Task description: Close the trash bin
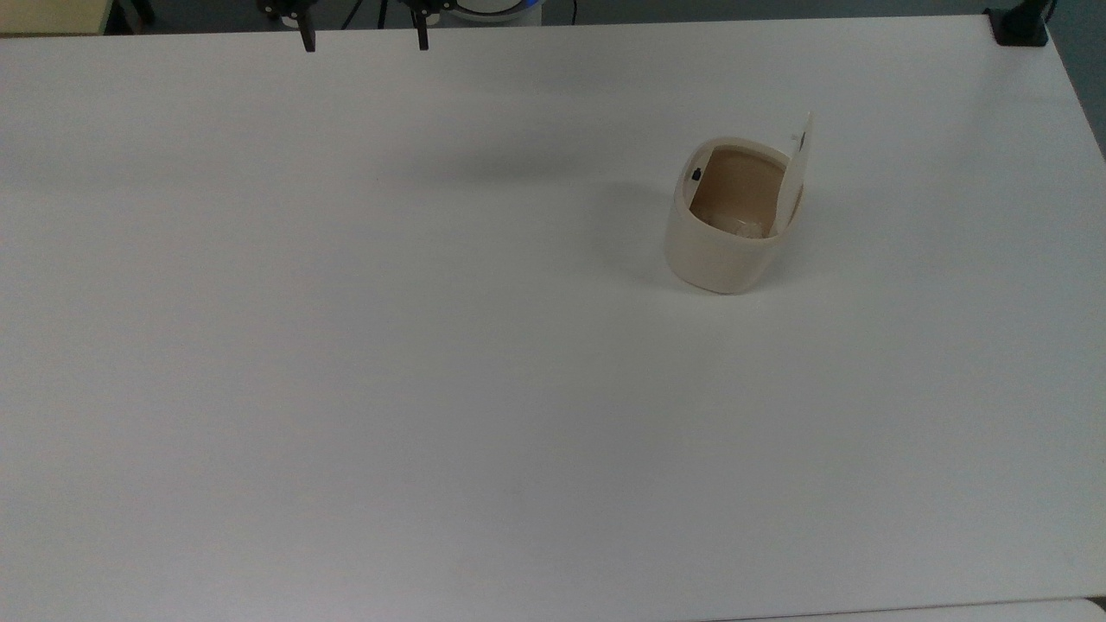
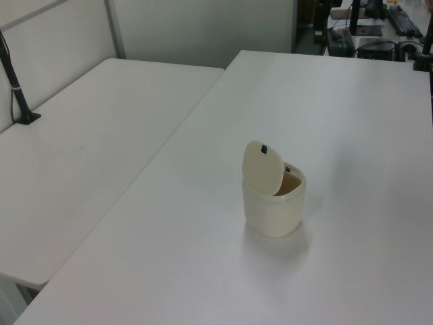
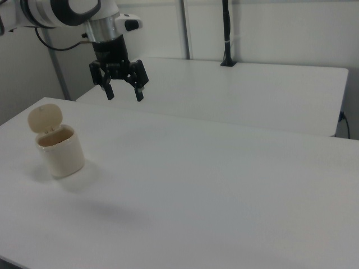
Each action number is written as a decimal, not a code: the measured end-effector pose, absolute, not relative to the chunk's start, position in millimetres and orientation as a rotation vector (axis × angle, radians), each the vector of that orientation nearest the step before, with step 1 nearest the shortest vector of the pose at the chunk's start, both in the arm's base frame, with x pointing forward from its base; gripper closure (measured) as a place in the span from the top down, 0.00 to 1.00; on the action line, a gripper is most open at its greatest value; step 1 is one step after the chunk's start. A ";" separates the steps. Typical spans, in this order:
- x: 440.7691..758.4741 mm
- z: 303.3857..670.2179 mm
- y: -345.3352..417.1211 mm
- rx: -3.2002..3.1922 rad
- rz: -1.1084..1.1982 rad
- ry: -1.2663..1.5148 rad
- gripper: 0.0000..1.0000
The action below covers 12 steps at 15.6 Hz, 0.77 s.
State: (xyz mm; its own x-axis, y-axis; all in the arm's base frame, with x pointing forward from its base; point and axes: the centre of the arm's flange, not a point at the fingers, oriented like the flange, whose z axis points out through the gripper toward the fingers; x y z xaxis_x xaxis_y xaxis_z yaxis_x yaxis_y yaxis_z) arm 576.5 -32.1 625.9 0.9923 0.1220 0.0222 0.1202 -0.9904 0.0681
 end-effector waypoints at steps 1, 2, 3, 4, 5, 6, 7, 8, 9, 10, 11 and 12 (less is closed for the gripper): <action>576.5 625.9 -32.1 3.069 0.040 0.187 1.00; 576.5 625.9 -32.2 3.069 0.040 0.186 1.00; 576.4 625.9 -32.8 3.069 0.040 0.185 1.00; 576.4 625.9 -33.0 3.069 0.040 0.184 1.00; 576.4 625.9 -33.0 3.069 0.040 0.184 1.00; 576.4 625.9 -33.0 3.069 0.040 0.184 1.00; 576.4 625.9 -33.0 3.069 0.040 0.184 1.00; 576.4 625.9 -33.0 3.069 0.040 0.184 1.00; 576.4 625.9 -33.0 3.069 0.040 0.184 1.00; 576.4 625.9 -33.0 3.069 0.040 0.184 1.00; 576.4 625.9 -33.0 3.069 0.040 0.184 0.99; 576.4 625.9 -33.0 3.069 0.040 0.184 0.99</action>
